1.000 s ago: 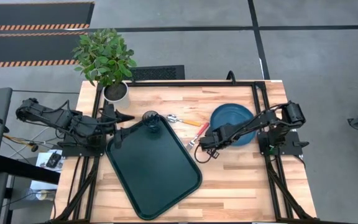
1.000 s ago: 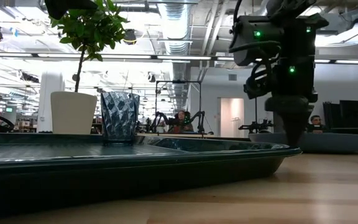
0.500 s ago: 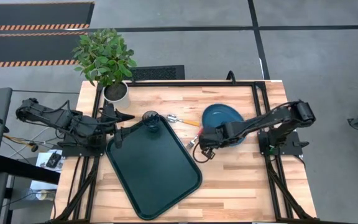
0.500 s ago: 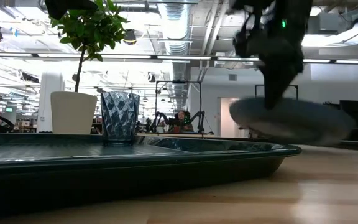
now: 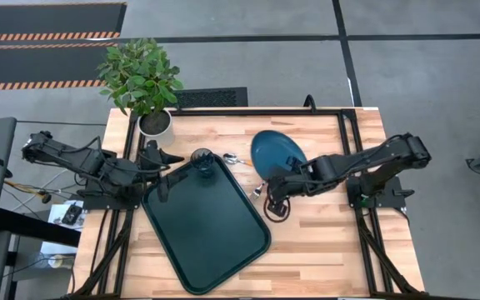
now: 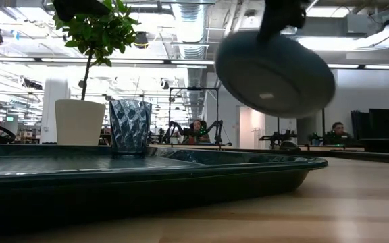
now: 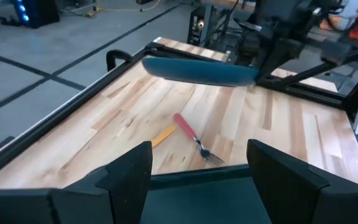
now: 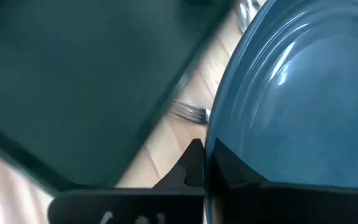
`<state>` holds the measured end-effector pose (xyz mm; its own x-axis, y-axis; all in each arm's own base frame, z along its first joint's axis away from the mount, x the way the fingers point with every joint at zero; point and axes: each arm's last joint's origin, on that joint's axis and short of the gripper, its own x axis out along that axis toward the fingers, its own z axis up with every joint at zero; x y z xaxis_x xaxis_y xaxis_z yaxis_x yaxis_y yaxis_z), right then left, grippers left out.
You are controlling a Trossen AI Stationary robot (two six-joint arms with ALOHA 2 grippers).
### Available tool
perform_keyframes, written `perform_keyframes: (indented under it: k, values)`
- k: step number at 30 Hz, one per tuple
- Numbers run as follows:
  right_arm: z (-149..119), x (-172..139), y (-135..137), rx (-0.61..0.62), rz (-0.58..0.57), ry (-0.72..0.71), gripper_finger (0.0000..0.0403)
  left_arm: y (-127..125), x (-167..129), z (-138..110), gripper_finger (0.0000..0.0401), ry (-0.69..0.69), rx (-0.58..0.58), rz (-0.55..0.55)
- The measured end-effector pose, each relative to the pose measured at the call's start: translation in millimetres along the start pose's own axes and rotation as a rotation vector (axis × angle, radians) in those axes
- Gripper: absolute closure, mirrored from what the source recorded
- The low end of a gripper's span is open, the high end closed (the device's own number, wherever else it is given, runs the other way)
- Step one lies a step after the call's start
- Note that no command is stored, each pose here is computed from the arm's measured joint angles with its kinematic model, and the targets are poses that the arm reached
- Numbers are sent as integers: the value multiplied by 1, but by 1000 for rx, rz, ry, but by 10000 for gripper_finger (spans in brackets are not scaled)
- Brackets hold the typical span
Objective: Pick and place plate/cup/fork/spoon on tray
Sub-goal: Put the blue plate on the black tray at the bottom of the blue cup
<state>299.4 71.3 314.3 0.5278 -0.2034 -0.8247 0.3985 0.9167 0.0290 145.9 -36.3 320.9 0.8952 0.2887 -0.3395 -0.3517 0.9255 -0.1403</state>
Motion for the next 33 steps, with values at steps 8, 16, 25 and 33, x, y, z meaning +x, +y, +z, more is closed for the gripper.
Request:
perform_keyframes:
  k: [8, 16, 25, 33]
  values:
    - [-2, -23, 30, -94, 121, -91, 393, -12, 1, 10, 152, -40, 24, -249]
    - [-19, -28, 67, -111, 221, -132, 392, -35, 12, 11, 152, -51, 202, -509]
    - [-39, -29, 103, -73, 301, -166, 390, -46, 22, 1, 152, -42, 453, -517]
    - [-38, -17, 126, -67, 429, -186, 387, -57, 40, -7, 152, -24, 538, -519]
